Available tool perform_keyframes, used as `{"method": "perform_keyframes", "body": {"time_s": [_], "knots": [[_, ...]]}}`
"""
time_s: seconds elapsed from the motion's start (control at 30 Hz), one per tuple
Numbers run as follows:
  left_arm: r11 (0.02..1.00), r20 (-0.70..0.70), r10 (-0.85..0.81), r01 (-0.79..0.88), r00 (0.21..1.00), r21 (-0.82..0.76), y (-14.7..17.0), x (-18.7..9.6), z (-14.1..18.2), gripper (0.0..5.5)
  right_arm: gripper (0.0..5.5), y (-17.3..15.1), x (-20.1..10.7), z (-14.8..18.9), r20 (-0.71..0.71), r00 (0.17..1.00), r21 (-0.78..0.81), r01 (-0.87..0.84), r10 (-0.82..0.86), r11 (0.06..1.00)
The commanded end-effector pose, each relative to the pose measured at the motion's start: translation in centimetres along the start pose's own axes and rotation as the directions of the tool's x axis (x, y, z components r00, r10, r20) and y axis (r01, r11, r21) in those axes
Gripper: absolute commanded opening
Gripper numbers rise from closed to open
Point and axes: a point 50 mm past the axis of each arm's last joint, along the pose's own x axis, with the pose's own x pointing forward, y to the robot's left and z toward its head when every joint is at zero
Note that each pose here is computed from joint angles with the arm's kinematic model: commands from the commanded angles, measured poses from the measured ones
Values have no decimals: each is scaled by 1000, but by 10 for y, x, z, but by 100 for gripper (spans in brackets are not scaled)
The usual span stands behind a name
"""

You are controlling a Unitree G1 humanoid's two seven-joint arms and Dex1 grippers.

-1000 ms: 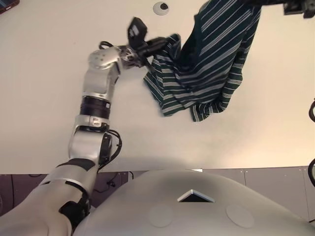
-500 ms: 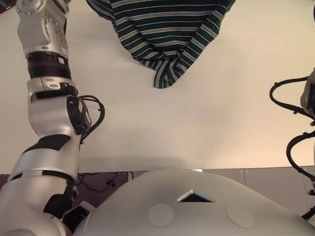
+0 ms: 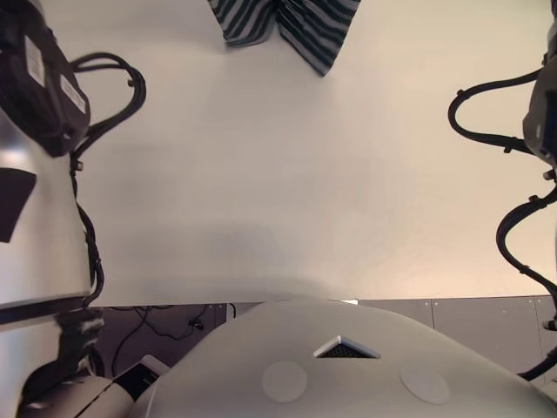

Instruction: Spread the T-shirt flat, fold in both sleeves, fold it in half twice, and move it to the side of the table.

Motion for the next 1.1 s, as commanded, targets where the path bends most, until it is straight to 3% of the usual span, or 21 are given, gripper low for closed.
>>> {"method": "perform_keyframes", "body": {"time_s": [0.03,0.17,0.27,0.37,0.5,0.57,0.67,0.77,0.93,1.1], "knots": [[994,10,-108,108,994,23,-2,-1,4,0,0,-9,-2,4,41,998,-10,-53,53,999],[909,-35,-416,416,909,-21,-14,-15,-27,0,0,6,-22,-30,13,898,-37,-440,441,897],[757,-15,-650,646,759,-98,-8,-45,-43,0,0,9,-50,-51,18,662,-56,-747,749,662],[593,8,-798,788,603,-164,-12,-109,-35,0,0,2,-82,-62,17,372,-12,-928,928,372],[367,-84,-930,901,357,-232,-63,-188,-36,0,0,18,-159,-87,-77,1,69,-998,997,7],[322,-214,-939,907,270,-272,-90,-217,-66,0,0,38,-193,-104,-113,-151,127,-982,982,-137],[286,-376,-915,890,145,-355,-116,-256,-108,0,0,53,-233,-127,-201,-307,173,-946,930,-275],[273,-475,-878,878,60,-394,-139,-291,-136,0,0,62,-259,-144,-278,-389,178,-919,878,-351],[246,-548,-836,870,-34,-428,-161,-325,-150,0,0,82,-285,-145,-270,-410,211,-908,871,-361],[231,-614,-782,869,-102,-438,-168,-348,-157,97,77,83,-307,-153,-328,-411,242,-907,850,-345]]}}
